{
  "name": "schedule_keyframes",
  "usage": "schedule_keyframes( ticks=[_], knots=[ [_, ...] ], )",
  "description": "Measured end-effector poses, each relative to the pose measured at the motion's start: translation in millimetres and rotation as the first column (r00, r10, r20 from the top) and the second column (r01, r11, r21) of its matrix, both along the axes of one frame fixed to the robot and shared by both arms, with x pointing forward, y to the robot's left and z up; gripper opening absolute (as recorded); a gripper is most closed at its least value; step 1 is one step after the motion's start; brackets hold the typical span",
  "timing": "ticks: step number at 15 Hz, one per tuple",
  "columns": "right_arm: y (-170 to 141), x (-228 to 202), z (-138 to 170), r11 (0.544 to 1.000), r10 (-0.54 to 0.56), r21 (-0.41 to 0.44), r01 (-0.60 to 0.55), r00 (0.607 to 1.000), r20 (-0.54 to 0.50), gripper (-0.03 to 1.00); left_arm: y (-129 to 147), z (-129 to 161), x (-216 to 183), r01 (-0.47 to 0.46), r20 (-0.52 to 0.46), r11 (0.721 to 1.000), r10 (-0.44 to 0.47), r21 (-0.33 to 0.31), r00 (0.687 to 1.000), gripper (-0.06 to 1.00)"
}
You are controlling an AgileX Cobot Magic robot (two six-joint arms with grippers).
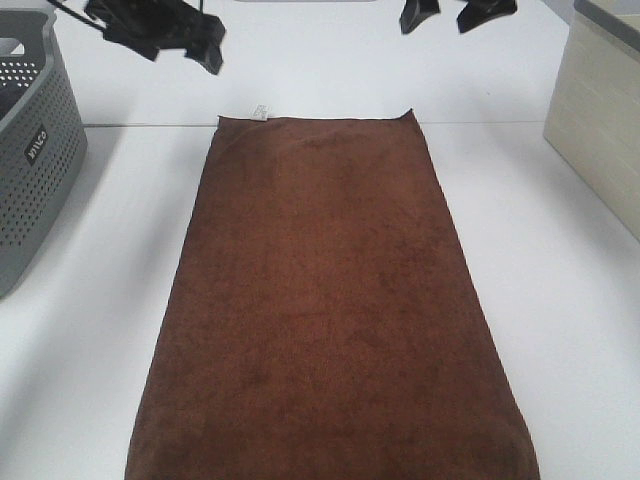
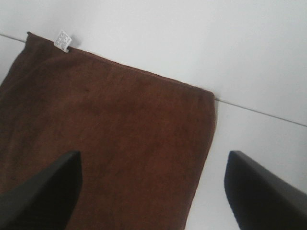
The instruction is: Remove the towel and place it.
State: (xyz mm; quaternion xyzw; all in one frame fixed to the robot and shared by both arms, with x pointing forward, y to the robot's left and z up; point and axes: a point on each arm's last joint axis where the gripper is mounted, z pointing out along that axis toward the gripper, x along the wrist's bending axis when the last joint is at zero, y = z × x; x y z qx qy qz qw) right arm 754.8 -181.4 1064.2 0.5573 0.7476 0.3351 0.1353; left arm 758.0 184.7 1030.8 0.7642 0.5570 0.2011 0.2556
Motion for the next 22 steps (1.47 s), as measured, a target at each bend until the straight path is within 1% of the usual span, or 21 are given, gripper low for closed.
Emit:
schedule_keyframes(
  ticks=[1,2,3,4,5,6,7,8,9,10,11,12,14,17,18,19,20,22],
  knots=[
    [-13,-11,30,0.999,-0.03,0.015,0.03,0.999,0.016,0.79,19,25,-8,-0.07,-0.006,0.997,0.07,0.014,0.998,0.81],
    [-33,-22,57,0.997,-0.074,0.027,0.073,0.996,0.041,0.79,49,48,-15,-0.158,0.003,0.987,0.158,0.019,0.987,0.81],
    [-42,-26,67,0.996,-0.09,0.029,0.089,0.995,0.047,0.79,66,59,-19,-0.201,0.009,0.98,0.2,0.015,0.98,0.81],
    [-58,-34,82,0.992,-0.125,0.03,0.124,0.991,0.05,0.79,94,74,-27,-0.267,-0.005,0.964,0.267,0.004,0.964,0.81],
    [-68,-42,93,0.989,-0.146,0.02,0.146,0.988,0.044,0.79,118,83,-35,-0.315,-0.029,0.949,0.315,-0.004,0.949,0.81],
    [-70,-48,100,0.989,-0.147,0.014,0.146,0.988,0.043,0.79,135,91,-43,-0.348,-0.051,0.937,0.347,-0.017,0.937,0.81],
    [-70,-52,106,0.989,-0.145,0.016,0.145,0.988,0.053,0.79,143,100,-49,-0.363,-0.045,0.931,0.362,-0.025,0.931,0.81],
    [-67,-57,112,0.99,-0.136,0.028,0.135,0.989,0.056,0.79,147,110,-57,-0.367,-0.029,0.93,0.367,-0.027,0.93,0.81],
    [-65,-66,120,0.992,-0.127,0.03,0.125,0.99,0.058,0.79,147,115,-65,-0.362,-0.032,0.932,0.361,-0.014,0.932,0.81],
    [-58,-92,130,0.994,-0.108,0.005,0.108,0.993,0.04,0.79,146,122,-96,-0.366,-0.061,0.93,0.366,0.016,0.928,0.81],
    [-56,-108,128,0.994,-0.107,-0.024,0.107,0.994,0.008,0.79,145,117,-116,-0.366,-0.085,0.93,0.367,0.029,0.926,0.81],
    [-57,-129,128,0.993,-0.111,-0.05,0.11,0.994,-0.021,0.79,144,115,-143,-0.372,-0.078,0.928,0.373,0.025,0.925,0.81],
    [-64,-185,129,0.989,-0.134,-0.064,0.131,0.99,-0.05,0.79,140,121,-202,-0.374,-0.018,0.927,0.374,0.002,0.927,0.81],
    [-76,-286,129,0.986,-0.165,-0.03,0.165,0.986,0.005,0.79,133,133,-298,-0.372,0.087,0.928,0.373,-0.033,0.924,0.81],
    [-76,-286,129,0.986,-0.165,-0.03,0.165,0.986,0.005,0.79,133,133,-298,-0.372,0.087,0.928,0.373,-0.033,0.924,0.81],
    [-83,-342,102,0.986,-0.165,-0.036,0.164,0.986,-0.013,0.79,130,134,-348,-0.37,0.147,0.927,0.374,-0.053,0.916,0.81],
    [-86,-367,92,0.986,-0.16,-0.038,0.16,0.987,-0.001,0.79,129,131,-368,-0.37,0.161,0.927,0.374,-0.058,0.913,0.81],
    [-91,-416,76,0.987,-0.159,-0.017,0.16,0.985,0.062,0.79,126,127,-410,-0.368,0.199,0.927,0.375,-0.071,0.906,0.81]
  ],
)
